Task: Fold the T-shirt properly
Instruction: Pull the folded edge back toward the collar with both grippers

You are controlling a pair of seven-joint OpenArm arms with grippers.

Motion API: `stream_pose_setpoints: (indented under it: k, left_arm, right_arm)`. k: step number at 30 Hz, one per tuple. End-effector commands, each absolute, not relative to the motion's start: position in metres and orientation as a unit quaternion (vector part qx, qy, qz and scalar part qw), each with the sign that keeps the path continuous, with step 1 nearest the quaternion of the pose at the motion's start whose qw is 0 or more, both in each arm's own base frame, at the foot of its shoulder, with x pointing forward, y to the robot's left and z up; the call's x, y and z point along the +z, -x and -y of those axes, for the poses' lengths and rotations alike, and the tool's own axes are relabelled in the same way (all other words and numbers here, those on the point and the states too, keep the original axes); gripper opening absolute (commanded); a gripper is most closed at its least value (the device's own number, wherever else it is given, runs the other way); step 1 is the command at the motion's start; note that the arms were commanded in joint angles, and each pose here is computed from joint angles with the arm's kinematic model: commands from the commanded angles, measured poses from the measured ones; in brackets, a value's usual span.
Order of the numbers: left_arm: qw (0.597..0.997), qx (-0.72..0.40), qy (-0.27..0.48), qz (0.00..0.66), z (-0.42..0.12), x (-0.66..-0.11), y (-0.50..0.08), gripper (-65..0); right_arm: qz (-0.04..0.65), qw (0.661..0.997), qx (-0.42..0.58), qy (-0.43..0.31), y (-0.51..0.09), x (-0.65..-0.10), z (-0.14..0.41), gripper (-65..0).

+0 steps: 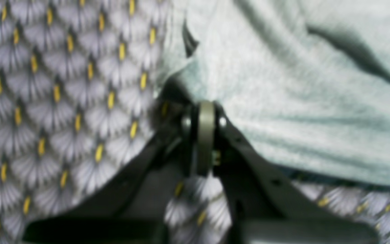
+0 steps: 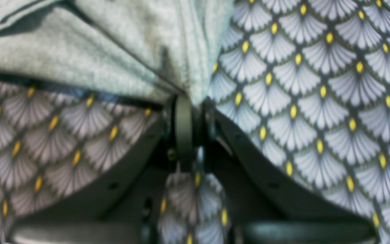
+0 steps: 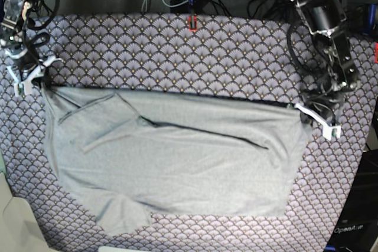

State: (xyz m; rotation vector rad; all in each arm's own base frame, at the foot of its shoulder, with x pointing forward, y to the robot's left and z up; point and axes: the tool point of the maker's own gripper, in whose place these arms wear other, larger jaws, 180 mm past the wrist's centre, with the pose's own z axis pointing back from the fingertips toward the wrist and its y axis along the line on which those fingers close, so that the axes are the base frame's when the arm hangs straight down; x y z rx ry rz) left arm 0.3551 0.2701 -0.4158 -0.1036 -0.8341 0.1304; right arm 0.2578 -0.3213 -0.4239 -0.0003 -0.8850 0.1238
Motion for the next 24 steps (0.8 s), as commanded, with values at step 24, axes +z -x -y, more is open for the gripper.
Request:
stream_pose_setpoints:
  k: [24]
  left_arm:
    - [0.921, 0.057, -0.038, 0.384, -0.305, -0.394, -0.255, -65.0]
  right_arm:
    - [0.430, 0.897, -0.048, 0.088, -0.154, -0.400, 0.382, -65.0]
